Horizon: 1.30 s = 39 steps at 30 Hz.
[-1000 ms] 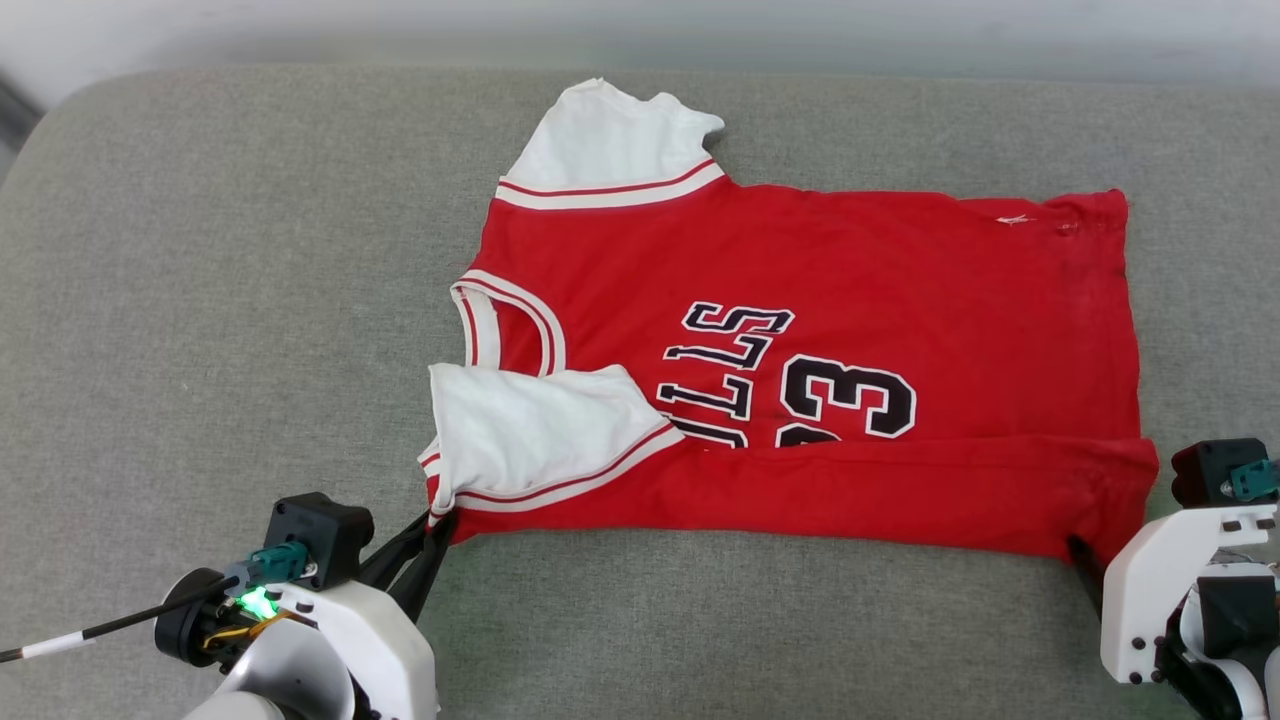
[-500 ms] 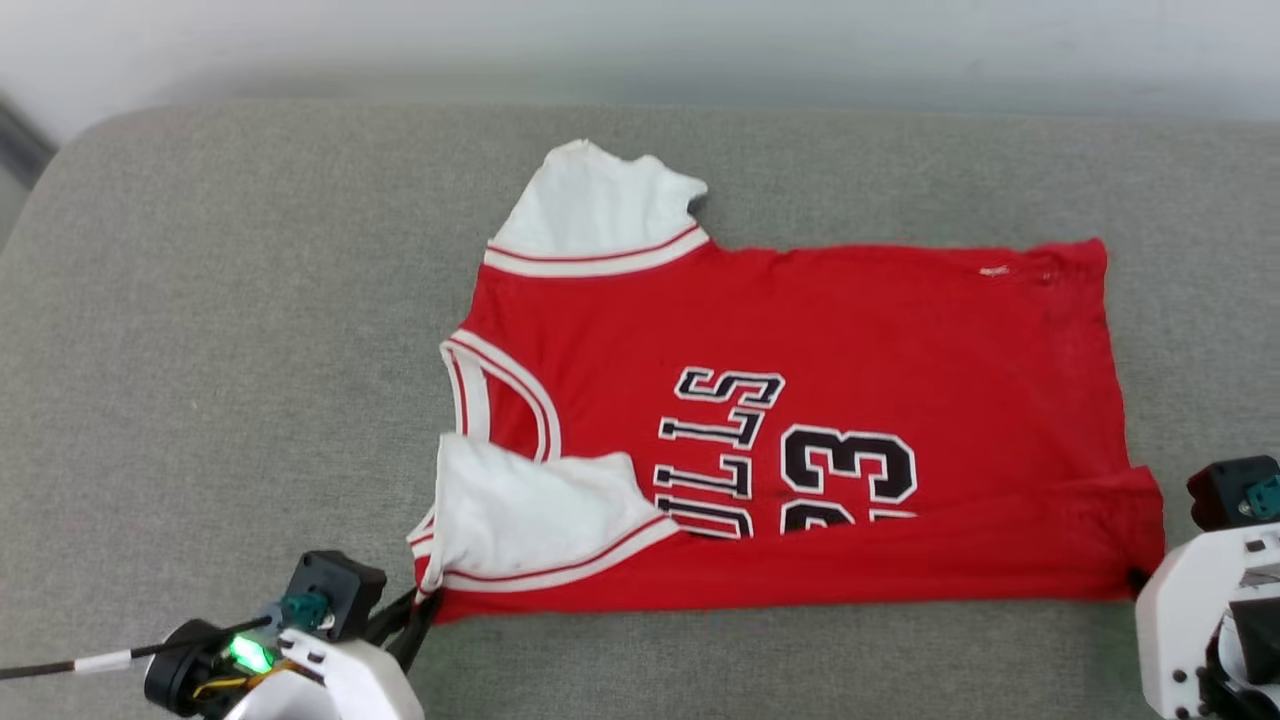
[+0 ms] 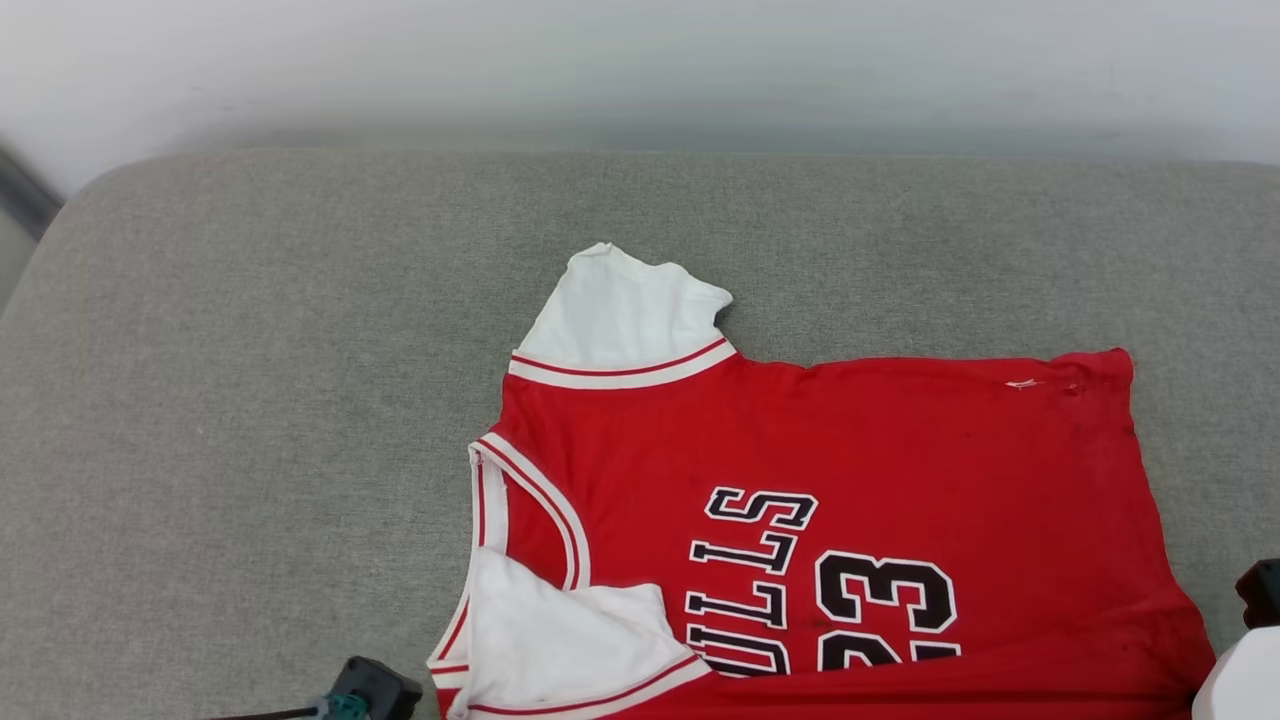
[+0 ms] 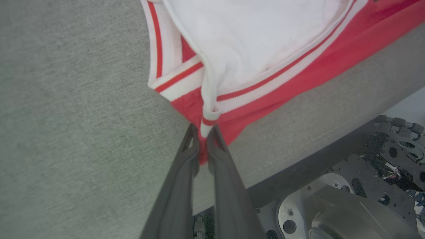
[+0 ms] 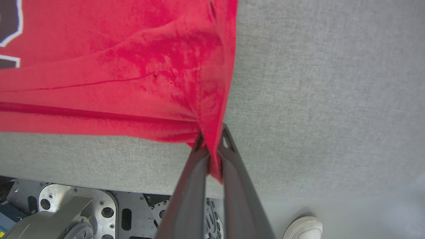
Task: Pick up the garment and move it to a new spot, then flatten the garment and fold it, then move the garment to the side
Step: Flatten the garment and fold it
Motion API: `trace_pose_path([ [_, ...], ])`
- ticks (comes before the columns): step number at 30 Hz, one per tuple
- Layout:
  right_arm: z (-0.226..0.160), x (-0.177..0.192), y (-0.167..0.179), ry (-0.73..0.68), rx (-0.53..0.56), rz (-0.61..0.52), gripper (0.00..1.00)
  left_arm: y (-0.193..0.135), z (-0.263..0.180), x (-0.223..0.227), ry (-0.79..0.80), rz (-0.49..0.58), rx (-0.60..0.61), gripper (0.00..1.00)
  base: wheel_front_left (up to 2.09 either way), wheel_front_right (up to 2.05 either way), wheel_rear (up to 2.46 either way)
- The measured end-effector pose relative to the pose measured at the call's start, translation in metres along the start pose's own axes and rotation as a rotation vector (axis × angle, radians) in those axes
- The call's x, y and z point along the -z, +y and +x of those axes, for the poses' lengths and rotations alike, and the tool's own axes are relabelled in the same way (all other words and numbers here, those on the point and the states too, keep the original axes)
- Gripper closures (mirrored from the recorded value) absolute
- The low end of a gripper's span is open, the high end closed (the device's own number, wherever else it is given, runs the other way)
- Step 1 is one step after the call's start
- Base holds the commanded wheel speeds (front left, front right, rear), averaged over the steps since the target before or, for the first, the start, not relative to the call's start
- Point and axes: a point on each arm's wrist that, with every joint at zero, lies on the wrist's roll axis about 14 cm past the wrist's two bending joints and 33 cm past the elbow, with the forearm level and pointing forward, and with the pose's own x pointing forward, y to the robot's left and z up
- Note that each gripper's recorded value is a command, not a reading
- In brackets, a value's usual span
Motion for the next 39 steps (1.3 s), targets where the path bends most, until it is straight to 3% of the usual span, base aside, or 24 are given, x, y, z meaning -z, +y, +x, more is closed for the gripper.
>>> trace_pose_path([
  [2, 0.003, 0.005, 0.001, 0.019, -0.001, 0.0, 1.0, -0.007, 0.003, 0.005, 0.013, -0.015, 0.021, 1.0, 0.0, 0.0, 0.0],
  [3, 0.005, 0.006, 0.002, 0.02, -0.005, 0.003, 1.0, -0.008, 0.004, 0.007, 0.017, -0.022, 0.024, 0.94, 0.0, 0.0, 0.0],
  [4, 0.006, 0.007, 0.004, 0.023, -0.009, 0.005, 0.78, -0.009, 0.005, 0.009, 0.023, -0.027, 0.025, 0.4, 0.0, 0.0, 0.0],
  [5, 0.008, 0.008, 0.005, 0.024, -0.011, 0.006, 0.0, -0.009, 0.007, 0.012, 0.027, -0.029, 0.026, 0.0, 0.0, 0.0, 0.0],
  [10, 0.009, 0.004, 0.01, -0.017, -0.021, 0.007, 0.0, -0.009, 0.012, 0.009, -0.012, -0.052, 0.023, 0.0, 0.0, 0.0, 0.0],
  [13, 0.005, -0.01, 0.01, -0.084, -0.025, 0.017, 0.0, -0.002, 0.013, -0.013, -0.116, -0.052, -0.003, 0.0, 0.0, 0.0, 0.0],
  [25, -0.064, -0.132, 0.01, -0.744, -0.036, 0.053, 0.0, 0.031, -0.021, -0.134, -0.721, -0.04, -0.174, 0.0, 0.0, 0.0, 0.0],
  [30, -0.092, -0.156, 0.017, -0.966, -0.045, 0.092, 0.0, 0.036, -0.034, -0.156, -0.842, -0.082, -0.21, 0.0, 0.0, 0.0, 0.0],
  [39, -0.117, -0.168, 0.025, -1.191, -0.026, 0.137, 0.0, 0.034, -0.054, -0.186, -1.008, -0.177, -0.217, 0.0, 0.0, 0.0, 0.0],
])
